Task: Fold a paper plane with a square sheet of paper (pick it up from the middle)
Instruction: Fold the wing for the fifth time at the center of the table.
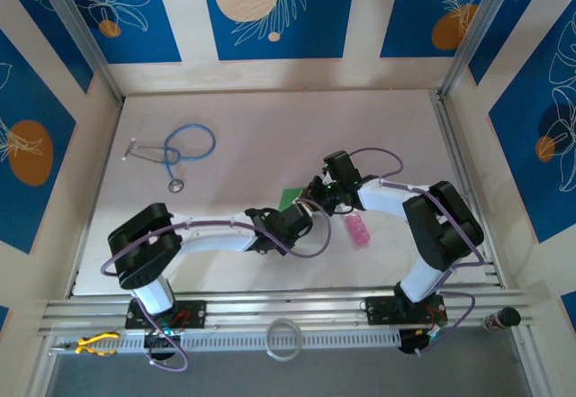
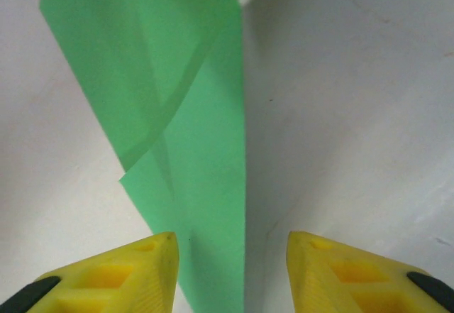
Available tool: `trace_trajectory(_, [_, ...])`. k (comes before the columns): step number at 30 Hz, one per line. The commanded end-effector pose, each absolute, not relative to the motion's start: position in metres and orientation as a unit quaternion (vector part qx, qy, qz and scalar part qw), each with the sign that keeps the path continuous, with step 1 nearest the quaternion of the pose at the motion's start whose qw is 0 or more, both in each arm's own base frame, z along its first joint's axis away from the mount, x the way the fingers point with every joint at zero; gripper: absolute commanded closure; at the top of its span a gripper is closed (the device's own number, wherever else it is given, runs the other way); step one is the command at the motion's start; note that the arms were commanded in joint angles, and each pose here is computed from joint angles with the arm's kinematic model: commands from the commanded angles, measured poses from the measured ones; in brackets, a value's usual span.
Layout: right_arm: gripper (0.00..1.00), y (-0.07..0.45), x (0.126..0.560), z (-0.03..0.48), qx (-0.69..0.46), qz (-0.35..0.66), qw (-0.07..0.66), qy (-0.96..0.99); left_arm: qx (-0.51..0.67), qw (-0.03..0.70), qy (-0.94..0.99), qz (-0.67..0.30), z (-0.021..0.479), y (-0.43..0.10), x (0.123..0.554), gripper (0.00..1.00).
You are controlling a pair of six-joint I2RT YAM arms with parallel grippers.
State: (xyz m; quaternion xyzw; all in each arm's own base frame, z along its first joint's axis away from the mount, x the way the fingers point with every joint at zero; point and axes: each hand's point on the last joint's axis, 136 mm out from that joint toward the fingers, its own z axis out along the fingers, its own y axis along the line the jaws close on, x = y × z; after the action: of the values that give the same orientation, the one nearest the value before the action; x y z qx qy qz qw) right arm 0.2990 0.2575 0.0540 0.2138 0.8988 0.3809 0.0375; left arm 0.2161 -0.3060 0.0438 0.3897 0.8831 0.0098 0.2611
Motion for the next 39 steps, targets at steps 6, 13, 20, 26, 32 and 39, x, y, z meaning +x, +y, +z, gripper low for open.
trace_trajectory(6, [0.99,0.258,0.299,0.0593,0.219,0.386,0.03,0.895,0.395,0.267,0.878,0.034,0.0448,-0.2984,0.2165,0.7])
trace_trajectory(13, [0.99,0.2574,0.2988,0.0594,0.22,0.387,0.031,0.895,0.394,0.266,0.879,0.039,0.0429,-0.2957,0.2165,0.76])
trace_trajectory(20, [0.99,0.2576,0.2997,0.0609,0.219,0.39,0.032,0.894,0.389,0.264,0.881,0.045,0.0418,-0.2921,0.2165,0.75])
trace_trajectory(26, [0.99,0.258,0.3,0.061,0.22,0.392,0.033,0.893,0.389,0.266,0.881,0.047,0.0427,-0.2916,0.2172,0.76])
trace_trajectory(32, [0.99,0.258,0.2992,0.0605,0.218,0.392,0.032,0.893,0.388,0.264,0.882,0.049,0.0416,-0.2915,0.217,0.86])
trace_trajectory(39, [0.94,0.2587,0.3004,0.0673,0.202,0.398,0.044,0.894,0.378,0.265,0.886,0.036,0.0429,-0.2942,0.2176,0.94])
